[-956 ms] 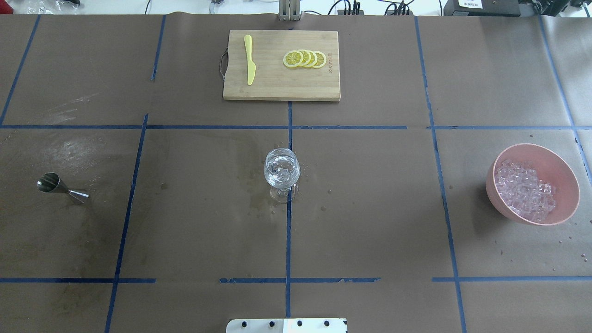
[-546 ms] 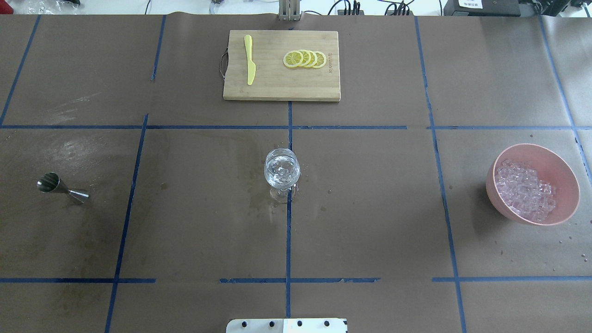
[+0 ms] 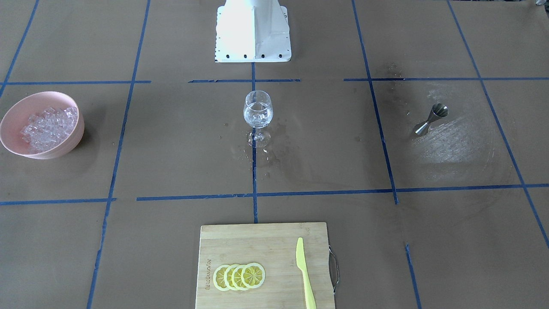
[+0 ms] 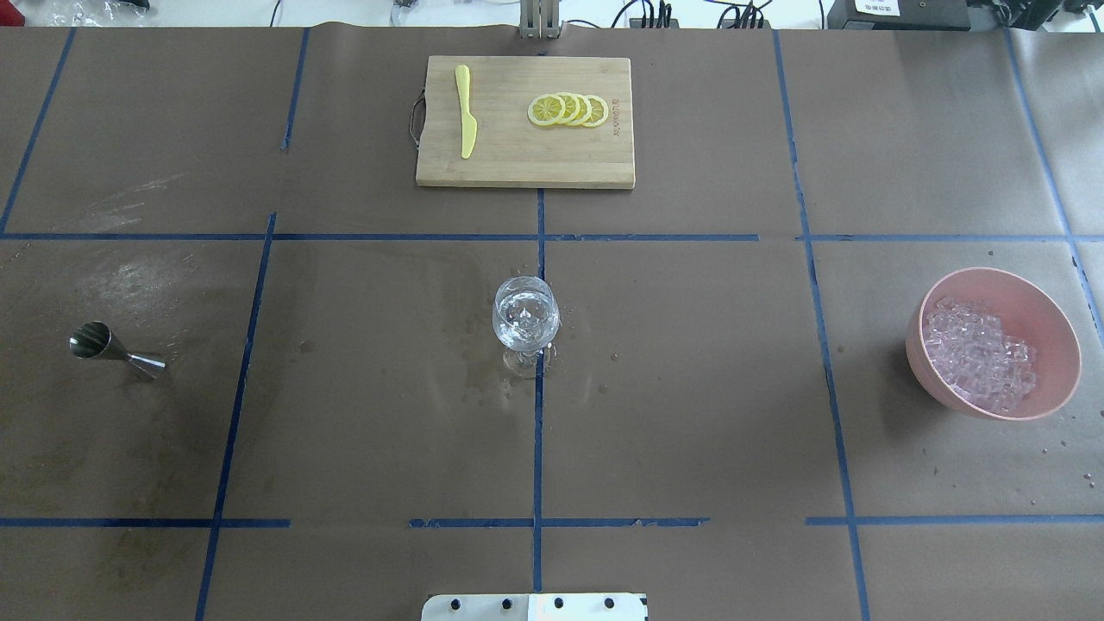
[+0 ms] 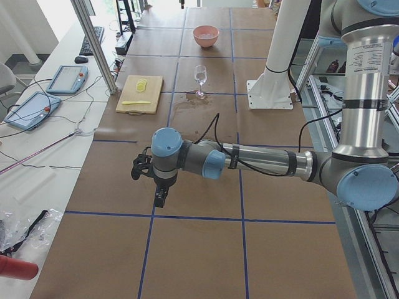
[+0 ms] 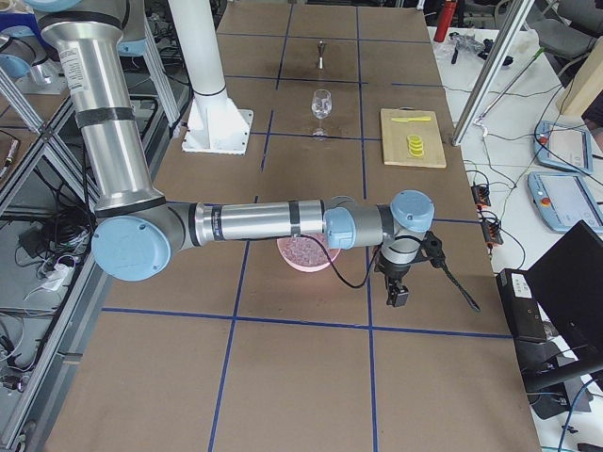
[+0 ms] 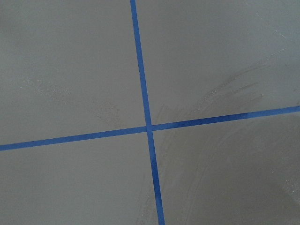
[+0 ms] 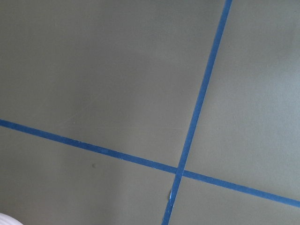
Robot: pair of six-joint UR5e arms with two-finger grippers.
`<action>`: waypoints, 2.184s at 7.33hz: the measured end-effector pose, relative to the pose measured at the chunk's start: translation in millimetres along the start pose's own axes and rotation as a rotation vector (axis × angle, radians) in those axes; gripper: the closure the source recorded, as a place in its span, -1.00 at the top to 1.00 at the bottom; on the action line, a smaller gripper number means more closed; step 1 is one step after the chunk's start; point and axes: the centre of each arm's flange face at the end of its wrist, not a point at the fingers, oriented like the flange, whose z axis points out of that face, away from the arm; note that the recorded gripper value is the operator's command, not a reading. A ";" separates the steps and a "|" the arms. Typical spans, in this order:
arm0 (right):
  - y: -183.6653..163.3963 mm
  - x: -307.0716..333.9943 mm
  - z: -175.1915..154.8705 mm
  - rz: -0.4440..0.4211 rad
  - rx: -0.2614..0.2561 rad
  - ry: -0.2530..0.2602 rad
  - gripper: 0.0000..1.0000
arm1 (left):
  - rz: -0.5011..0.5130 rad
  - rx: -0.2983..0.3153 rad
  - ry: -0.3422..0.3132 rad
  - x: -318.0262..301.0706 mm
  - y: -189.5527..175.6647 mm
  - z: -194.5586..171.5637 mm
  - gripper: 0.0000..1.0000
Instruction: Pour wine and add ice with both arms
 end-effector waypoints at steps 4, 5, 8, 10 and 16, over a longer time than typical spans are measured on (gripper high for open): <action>-3.1 -36.3 15.4 -0.044 -0.026 -0.003 1.00 | 0.013 0.004 -0.011 -5.0 -11.6 6.4 1.00; -6.6 -47.2 14.8 -0.054 -0.034 0.007 1.00 | 0.022 0.013 -0.013 -1.8 -14.1 2.6 1.00; 23.8 -72.9 -11.9 -0.077 -0.018 0.033 1.00 | 0.005 -0.007 -0.019 -9.2 2.6 9.2 1.00; 60.9 -84.8 -24.9 -0.079 -0.014 0.033 1.00 | -0.012 -0.029 -0.009 -15.8 23.1 16.5 1.00; 99.2 -87.3 -37.1 -0.041 -0.033 0.021 1.00 | -0.016 -0.035 0.011 -12.1 25.7 15.5 1.00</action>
